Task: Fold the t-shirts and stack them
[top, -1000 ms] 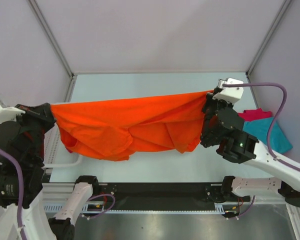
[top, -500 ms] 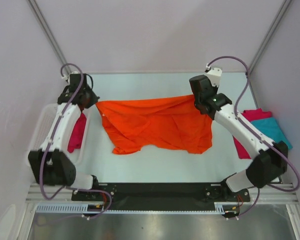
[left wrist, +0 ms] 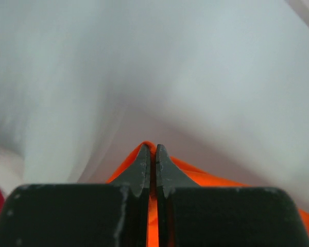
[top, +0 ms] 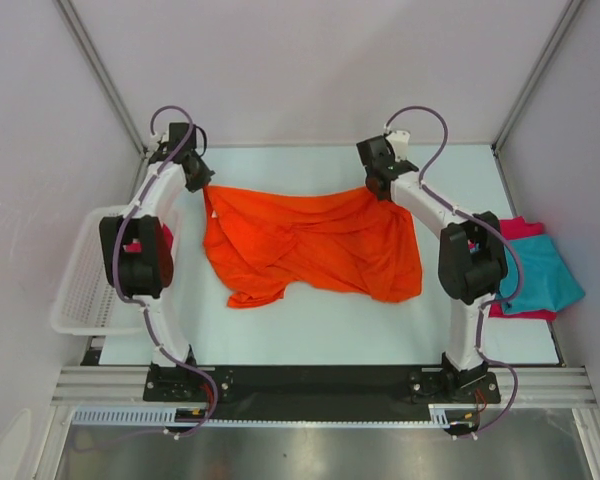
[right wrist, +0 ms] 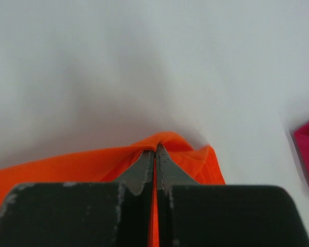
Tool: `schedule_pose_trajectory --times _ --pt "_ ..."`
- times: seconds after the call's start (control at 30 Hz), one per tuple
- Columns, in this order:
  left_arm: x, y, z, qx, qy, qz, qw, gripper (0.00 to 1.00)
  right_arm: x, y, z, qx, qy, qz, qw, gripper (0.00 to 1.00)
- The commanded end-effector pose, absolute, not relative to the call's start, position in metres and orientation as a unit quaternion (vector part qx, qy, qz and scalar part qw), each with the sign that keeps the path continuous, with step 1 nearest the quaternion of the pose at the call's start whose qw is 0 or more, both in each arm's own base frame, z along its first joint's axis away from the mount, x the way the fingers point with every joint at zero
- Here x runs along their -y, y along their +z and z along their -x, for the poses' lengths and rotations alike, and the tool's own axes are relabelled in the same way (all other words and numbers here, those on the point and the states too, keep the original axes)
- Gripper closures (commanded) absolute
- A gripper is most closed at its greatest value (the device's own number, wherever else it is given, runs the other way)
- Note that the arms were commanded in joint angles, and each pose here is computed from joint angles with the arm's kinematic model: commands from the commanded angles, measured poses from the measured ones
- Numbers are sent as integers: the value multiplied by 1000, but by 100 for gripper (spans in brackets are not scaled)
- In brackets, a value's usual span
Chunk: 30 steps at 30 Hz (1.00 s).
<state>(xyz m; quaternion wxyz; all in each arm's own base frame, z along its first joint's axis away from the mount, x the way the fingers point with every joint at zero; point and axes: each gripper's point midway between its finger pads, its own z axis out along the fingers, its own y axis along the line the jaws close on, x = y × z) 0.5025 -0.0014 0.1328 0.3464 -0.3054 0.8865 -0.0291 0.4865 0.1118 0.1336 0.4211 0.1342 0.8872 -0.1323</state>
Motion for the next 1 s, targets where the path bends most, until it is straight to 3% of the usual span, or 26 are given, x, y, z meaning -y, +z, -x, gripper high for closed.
schedule_pose_trajectory --times 0.0,0.4,0.43,0.47,0.5,0.57,0.6,0.8,0.97 --pt "-15 156 -531 -871 -6 305 385 100 -110 162 -523 -859 -138 -157 468 100" --pt "-14 129 -558 -884 -3 287 368 99 -96 135 -559 -856 -170 -167 459 100" --pt "-11 130 -561 -886 -10 281 368 91 -93 128 -562 -859 -173 -166 452 93" --pt "-8 129 -562 -889 -15 276 366 63 -94 124 -564 -862 -167 -166 449 71" --pt "-6 127 -563 -891 -21 272 364 43 -93 121 -564 -864 -168 -165 446 63" --pt "-6 128 -561 -891 -21 271 363 12 -92 121 -566 -865 -163 -166 444 54" --pt "-7 134 -559 -889 -20 272 368 4 -92 122 -566 -865 -162 -166 445 53" --pt "-7 171 -540 -882 -25 264 391 0 -94 149 -565 -857 -144 -170 464 52" --pt "-2 170 -482 -887 -35 260 379 1 -107 157 -530 -865 -129 -161 458 53"
